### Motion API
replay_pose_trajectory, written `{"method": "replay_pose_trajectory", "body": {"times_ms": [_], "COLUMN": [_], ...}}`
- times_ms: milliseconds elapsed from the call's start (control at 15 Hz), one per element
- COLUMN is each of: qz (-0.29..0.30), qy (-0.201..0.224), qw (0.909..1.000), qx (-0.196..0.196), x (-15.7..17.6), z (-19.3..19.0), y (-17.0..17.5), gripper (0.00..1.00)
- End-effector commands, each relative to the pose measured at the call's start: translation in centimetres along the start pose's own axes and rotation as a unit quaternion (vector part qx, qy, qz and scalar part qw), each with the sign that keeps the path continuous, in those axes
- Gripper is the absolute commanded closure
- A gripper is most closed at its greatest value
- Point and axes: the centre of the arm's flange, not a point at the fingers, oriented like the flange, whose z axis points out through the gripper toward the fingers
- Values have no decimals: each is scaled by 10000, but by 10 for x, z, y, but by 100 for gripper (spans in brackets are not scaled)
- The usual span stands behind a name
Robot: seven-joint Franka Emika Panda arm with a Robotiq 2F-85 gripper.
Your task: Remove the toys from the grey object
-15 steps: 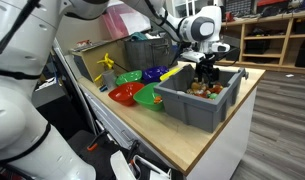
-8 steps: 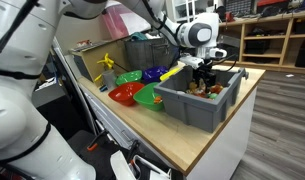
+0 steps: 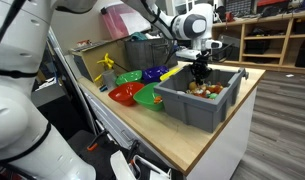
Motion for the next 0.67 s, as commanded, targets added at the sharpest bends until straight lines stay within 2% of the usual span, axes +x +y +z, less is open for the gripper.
{"method": "replay_pose_trajectory", "body": {"times_ms": [0,267,333,400,600], "qz": [-233,-226,-215,-210,-222], "qy": [1,-67,-92,-119,-177], "qw": [9997,9997,9997,9996,9995], "qx": [29,-76,-96,-114,-141], "x": [-24,-33,-35,-37,-38], "z": [-23,-18,-16,-14,-8], "y": [-7,1,2,4,6], "gripper": [100,100,92,73,50]}}
